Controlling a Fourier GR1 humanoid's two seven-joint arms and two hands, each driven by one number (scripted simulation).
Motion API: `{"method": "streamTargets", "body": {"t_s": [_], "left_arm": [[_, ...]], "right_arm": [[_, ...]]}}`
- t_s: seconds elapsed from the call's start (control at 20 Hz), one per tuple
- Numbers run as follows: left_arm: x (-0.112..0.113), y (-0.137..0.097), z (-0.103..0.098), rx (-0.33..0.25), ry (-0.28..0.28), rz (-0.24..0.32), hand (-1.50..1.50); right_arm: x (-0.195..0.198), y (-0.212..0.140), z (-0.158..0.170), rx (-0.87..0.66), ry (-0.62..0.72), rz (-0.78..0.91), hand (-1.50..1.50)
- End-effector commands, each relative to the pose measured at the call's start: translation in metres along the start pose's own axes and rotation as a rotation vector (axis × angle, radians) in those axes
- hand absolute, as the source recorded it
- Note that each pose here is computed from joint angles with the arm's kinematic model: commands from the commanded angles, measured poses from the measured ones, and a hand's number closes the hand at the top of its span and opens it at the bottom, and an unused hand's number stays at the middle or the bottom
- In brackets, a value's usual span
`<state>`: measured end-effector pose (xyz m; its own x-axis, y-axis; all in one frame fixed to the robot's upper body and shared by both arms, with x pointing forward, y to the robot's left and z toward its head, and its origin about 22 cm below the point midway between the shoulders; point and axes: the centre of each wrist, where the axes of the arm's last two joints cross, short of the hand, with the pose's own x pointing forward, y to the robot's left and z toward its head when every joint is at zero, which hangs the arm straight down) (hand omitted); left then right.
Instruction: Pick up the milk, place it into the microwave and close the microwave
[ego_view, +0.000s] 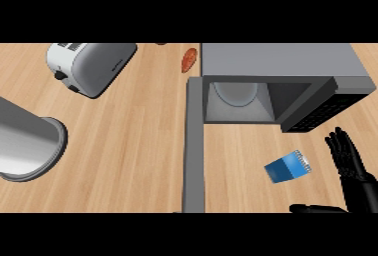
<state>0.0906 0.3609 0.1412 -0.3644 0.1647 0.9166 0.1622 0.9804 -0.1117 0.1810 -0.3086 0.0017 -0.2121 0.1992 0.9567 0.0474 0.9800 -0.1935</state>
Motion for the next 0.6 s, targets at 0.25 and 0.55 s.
{"method": "streamTargets", "body": {"t_s": [0.25, 0.55], "left_arm": [[0.027, -0.005, 0.013, -0.017, -0.001, -0.005, -1.5], [0.011, 0.013, 0.008, -0.018, -0.008, 0.02, -1.5]], "right_arm": [[-0.075, -0.007, -0.008, 0.008, 0.081, 0.043, -1.5], [-0.118, -0.025, 0.013, 0.023, 0.069, 0.1, -1.5]]}}
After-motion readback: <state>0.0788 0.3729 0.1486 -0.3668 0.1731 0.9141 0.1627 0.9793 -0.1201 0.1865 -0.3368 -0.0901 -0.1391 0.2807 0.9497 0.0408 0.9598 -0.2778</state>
